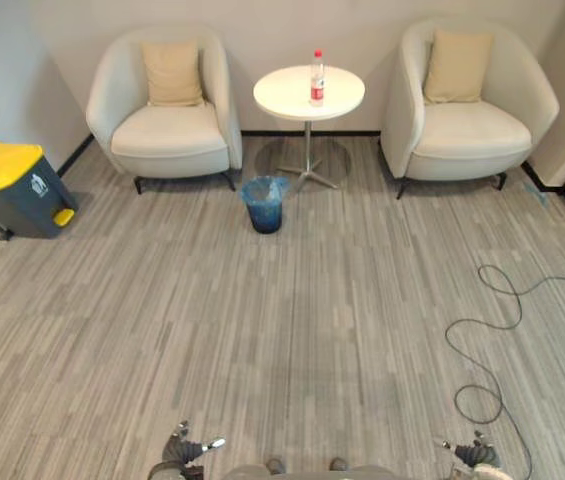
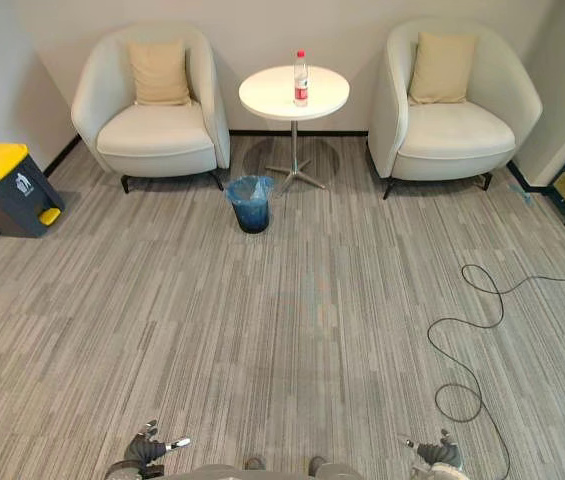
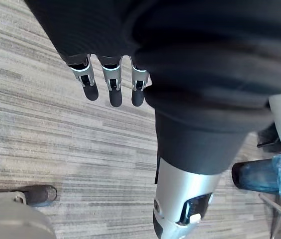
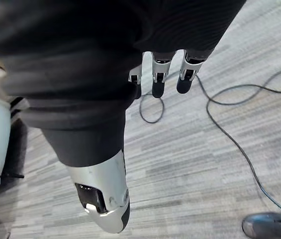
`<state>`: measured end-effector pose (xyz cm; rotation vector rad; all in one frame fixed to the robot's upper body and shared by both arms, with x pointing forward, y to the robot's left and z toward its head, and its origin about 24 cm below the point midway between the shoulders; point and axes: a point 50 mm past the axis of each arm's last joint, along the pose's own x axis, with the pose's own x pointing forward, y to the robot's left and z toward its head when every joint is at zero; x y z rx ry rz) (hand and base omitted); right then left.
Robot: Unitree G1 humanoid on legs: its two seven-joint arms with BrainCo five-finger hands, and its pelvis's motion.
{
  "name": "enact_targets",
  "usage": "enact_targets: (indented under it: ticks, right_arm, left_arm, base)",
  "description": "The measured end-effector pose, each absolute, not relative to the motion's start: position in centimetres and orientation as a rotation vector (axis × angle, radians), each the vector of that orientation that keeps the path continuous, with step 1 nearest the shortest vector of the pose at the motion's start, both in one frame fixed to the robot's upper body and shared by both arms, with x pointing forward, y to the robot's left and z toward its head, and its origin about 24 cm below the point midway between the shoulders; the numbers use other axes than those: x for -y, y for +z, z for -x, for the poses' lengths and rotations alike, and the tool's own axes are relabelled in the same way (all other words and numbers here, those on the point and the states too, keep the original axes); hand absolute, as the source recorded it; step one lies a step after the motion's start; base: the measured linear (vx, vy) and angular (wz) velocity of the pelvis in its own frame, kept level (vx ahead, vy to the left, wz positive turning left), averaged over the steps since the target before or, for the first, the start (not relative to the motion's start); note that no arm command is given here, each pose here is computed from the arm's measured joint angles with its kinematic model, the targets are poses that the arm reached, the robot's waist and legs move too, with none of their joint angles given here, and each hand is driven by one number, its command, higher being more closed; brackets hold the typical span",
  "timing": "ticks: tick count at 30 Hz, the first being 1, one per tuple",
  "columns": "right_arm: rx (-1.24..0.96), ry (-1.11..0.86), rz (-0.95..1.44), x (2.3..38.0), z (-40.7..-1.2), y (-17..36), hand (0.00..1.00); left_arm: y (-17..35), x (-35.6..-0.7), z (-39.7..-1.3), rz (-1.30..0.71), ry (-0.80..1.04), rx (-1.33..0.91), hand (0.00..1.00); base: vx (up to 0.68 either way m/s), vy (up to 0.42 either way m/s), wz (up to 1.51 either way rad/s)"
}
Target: Gather rubbish on tea table into small bin, then transfer packed bag to large trash can.
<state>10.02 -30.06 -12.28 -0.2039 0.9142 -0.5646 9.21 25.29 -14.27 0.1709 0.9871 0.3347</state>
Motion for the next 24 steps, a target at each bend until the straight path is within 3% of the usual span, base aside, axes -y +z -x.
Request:
enact_targets:
  ticks: [7, 18, 24]
  right_arm:
    - [-0.856, -0.529, 0.287, 31.5, -11.3, -10.9, 0.00]
    - [-0.839, -0.512, 0.245, 30.4, -12.0, -11.1, 0.00]
    - [-0.737, -0.498, 0.212, 29.8, -14.9, -9.9, 0.00]
  left_arm:
    - [-14.2, -25.5, -9.2, -0.144, 0.346, -0.980, 0.00]
    - [-13.9, -24.4, -10.2, -0.079, 0.356, -0.925, 0.00]
    - [-12.8, -23.7, -11.7, -0.014, 0.368, -0.819, 0.00]
  base:
    - [0.01, -0.005, -0.06]
    - [-0.02, -0.001, -0.03]
    - [0.05, 0.044, -0.28]
